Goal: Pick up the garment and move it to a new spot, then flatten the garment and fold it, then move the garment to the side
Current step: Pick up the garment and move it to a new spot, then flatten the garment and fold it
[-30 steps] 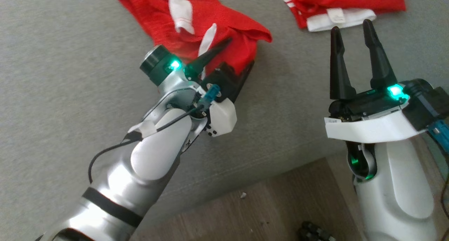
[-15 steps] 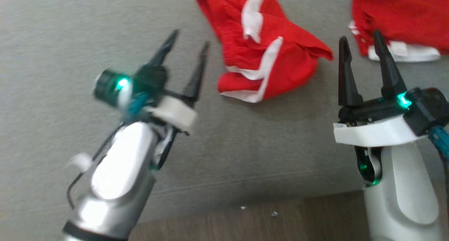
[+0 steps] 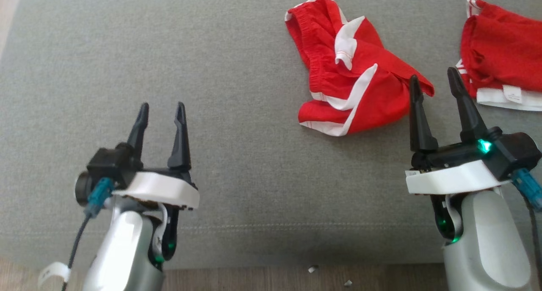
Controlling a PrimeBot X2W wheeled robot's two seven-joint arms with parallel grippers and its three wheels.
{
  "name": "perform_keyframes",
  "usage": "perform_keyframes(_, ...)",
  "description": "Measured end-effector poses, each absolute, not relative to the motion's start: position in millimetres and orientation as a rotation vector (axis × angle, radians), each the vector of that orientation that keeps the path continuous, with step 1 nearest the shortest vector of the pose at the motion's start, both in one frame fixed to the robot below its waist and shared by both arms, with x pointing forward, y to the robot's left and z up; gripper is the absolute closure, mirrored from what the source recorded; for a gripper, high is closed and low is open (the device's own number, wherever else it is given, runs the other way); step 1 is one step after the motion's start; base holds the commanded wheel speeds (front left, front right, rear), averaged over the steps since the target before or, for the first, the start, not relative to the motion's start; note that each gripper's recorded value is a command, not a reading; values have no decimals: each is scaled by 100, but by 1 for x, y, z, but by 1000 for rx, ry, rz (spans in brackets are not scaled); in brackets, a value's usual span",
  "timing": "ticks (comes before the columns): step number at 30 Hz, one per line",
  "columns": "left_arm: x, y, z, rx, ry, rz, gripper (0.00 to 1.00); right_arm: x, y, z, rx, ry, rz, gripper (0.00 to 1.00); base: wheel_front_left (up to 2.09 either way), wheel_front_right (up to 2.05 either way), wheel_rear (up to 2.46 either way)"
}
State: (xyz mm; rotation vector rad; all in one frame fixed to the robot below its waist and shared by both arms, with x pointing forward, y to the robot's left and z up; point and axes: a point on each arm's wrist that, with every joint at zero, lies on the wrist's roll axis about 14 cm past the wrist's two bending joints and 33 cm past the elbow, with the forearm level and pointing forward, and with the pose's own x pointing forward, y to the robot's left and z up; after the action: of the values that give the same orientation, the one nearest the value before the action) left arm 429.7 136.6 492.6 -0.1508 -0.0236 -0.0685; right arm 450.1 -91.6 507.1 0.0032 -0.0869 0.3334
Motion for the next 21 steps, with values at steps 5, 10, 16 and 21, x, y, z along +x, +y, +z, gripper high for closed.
perform_keyframes(5, 426, 132, 492, -178, -24, -77, 0, 452, -87, 503, 2, -74, 347, 0, 0, 0, 0)
perform_keyframes(10, 428, 122, 488, -189, -11, -111, 0, 452, -87, 500, -3, -60, 353, 0, 0, 0, 0)
perform_keyframes(16, 435, 102, 477, -201, 21, -182, 0, 449, -95, 495, -10, -45, 334, 0, 0, 0, 0)
perform_keyframes(21, 445, 61, 468, -203, 54, -324, 0, 446, -113, 489, -19, -27, 288, 0, 0, 0, 0)
